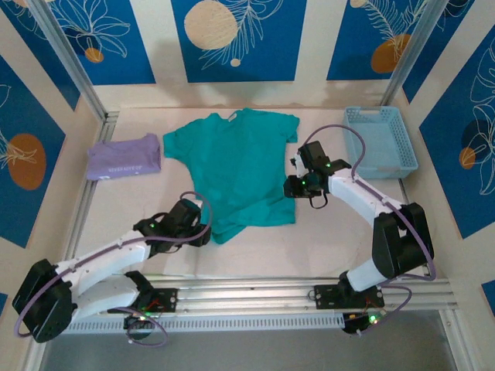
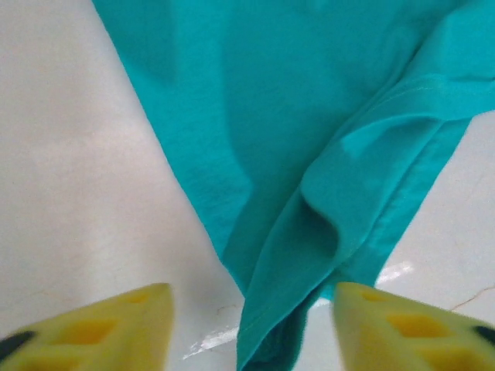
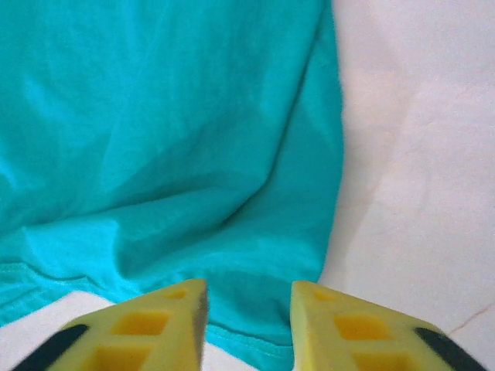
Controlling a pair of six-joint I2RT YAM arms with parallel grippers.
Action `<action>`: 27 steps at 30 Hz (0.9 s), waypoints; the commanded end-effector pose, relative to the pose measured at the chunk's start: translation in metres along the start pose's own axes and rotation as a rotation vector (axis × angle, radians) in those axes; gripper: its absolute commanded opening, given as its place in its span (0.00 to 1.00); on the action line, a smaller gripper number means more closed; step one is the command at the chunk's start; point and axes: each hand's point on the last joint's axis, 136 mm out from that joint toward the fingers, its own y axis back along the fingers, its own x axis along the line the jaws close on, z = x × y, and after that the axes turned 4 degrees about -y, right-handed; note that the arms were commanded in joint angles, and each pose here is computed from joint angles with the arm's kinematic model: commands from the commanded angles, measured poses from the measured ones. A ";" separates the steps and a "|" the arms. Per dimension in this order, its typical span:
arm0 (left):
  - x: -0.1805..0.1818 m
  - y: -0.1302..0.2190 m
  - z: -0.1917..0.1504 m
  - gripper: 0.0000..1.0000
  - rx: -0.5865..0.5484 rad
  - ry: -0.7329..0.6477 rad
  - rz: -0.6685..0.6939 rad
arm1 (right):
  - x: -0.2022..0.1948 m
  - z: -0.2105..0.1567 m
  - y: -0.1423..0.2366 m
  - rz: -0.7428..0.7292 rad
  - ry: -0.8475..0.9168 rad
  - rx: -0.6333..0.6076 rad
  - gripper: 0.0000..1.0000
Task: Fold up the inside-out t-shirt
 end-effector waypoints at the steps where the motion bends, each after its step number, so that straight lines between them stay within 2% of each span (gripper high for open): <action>1: -0.011 0.020 0.018 0.69 -0.102 -0.066 -0.019 | 0.002 0.006 0.017 -0.007 0.014 -0.075 0.41; 3: -0.025 0.022 0.030 0.75 -0.151 -0.137 -0.050 | 0.010 0.006 0.020 0.046 0.009 -0.089 0.42; 8: -0.068 0.007 0.053 0.72 -0.148 -0.391 -0.083 | 0.019 0.001 0.023 0.137 -0.015 -0.090 0.43; 12: -0.100 -0.028 0.057 0.69 -0.064 -0.579 -0.134 | 0.014 0.000 0.027 0.162 -0.042 -0.099 0.44; 15: -0.097 -0.058 0.055 0.68 0.031 -0.662 -0.064 | 0.014 -0.001 0.034 0.179 -0.045 -0.111 0.43; 18: -0.084 -0.077 0.055 0.69 0.107 -0.706 0.025 | 0.014 -0.003 0.040 0.194 -0.041 -0.121 0.44; 23: -0.082 -0.087 0.052 0.69 0.155 -0.695 0.027 | 0.013 -0.006 0.040 0.206 -0.041 -0.121 0.43; 25: -0.081 -0.089 0.051 0.66 0.169 -0.686 0.022 | 0.013 -0.007 0.039 0.212 -0.043 -0.118 0.43; 27: -0.077 -0.090 0.051 0.57 0.186 -0.675 0.025 | 0.013 -0.008 0.038 0.214 -0.043 -0.114 0.44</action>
